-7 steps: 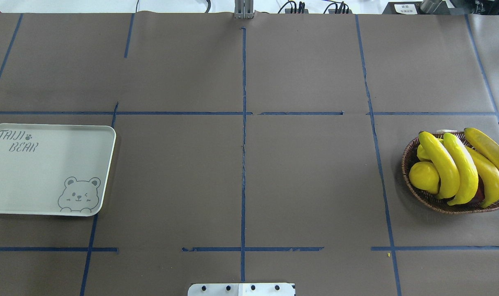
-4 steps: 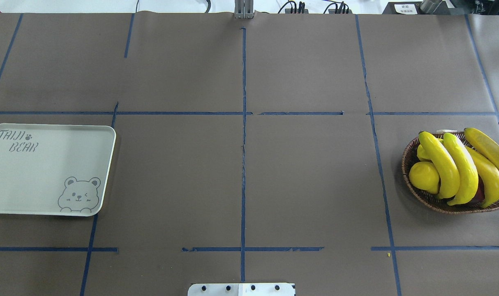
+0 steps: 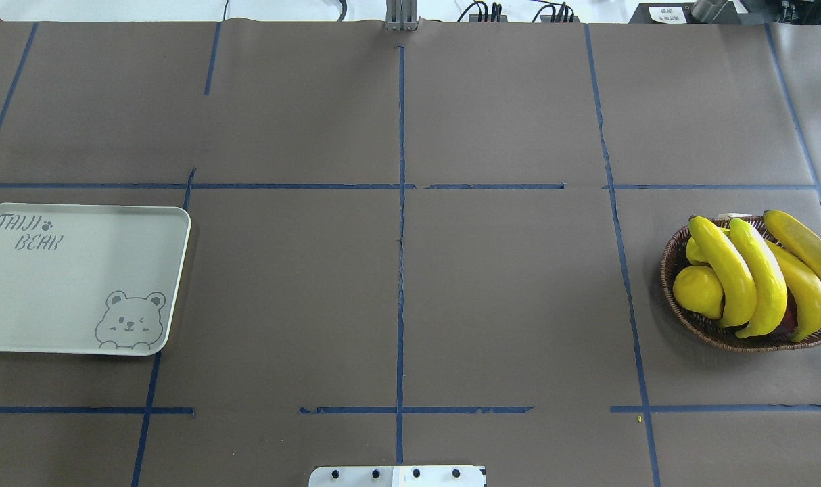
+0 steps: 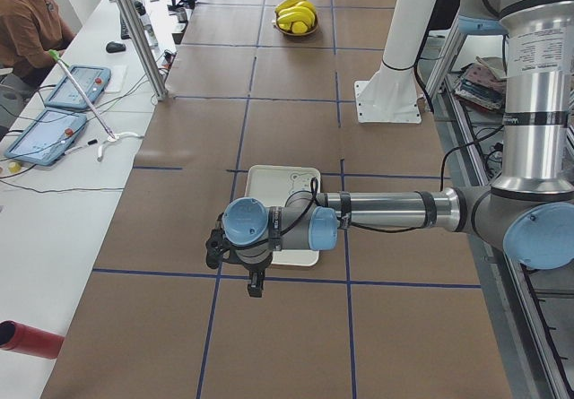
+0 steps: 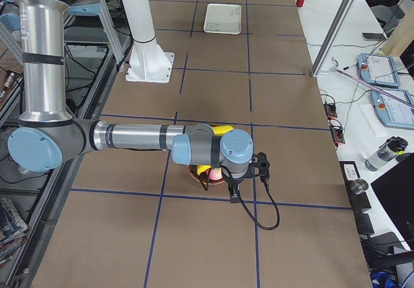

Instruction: Transfer all bananas from basket to plate

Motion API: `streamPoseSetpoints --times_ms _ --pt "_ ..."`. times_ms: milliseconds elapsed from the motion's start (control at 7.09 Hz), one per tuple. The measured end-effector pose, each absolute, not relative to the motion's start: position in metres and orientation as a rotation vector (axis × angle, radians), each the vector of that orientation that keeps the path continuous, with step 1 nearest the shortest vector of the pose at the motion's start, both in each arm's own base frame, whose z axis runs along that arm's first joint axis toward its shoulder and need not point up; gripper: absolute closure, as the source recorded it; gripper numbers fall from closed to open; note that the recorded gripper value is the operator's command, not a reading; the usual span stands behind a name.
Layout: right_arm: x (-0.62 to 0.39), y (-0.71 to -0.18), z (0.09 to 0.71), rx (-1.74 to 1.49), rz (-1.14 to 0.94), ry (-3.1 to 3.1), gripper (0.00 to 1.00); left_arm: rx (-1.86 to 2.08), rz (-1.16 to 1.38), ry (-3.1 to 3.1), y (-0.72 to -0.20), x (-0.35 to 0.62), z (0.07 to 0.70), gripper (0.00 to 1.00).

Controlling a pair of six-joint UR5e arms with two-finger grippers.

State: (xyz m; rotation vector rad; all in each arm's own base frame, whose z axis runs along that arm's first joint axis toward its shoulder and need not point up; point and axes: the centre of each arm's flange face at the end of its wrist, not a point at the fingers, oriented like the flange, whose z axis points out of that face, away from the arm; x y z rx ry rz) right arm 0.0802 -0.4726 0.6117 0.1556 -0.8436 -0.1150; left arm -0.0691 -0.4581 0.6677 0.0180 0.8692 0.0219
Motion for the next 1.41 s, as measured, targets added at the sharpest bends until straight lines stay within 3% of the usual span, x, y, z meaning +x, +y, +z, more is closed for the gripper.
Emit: streamPoseSetpoints --times_ms 988,1411 --pt "-0.043 -0.445 0.604 0.204 -0.124 -0.893 0.02 0.026 0.025 0.869 -0.459 -0.069 0.666 0.00" --pt "-0.068 -0.427 0.609 0.173 -0.169 -0.886 0.08 0.027 0.025 0.869 -0.459 -0.069 0.666 0.00"
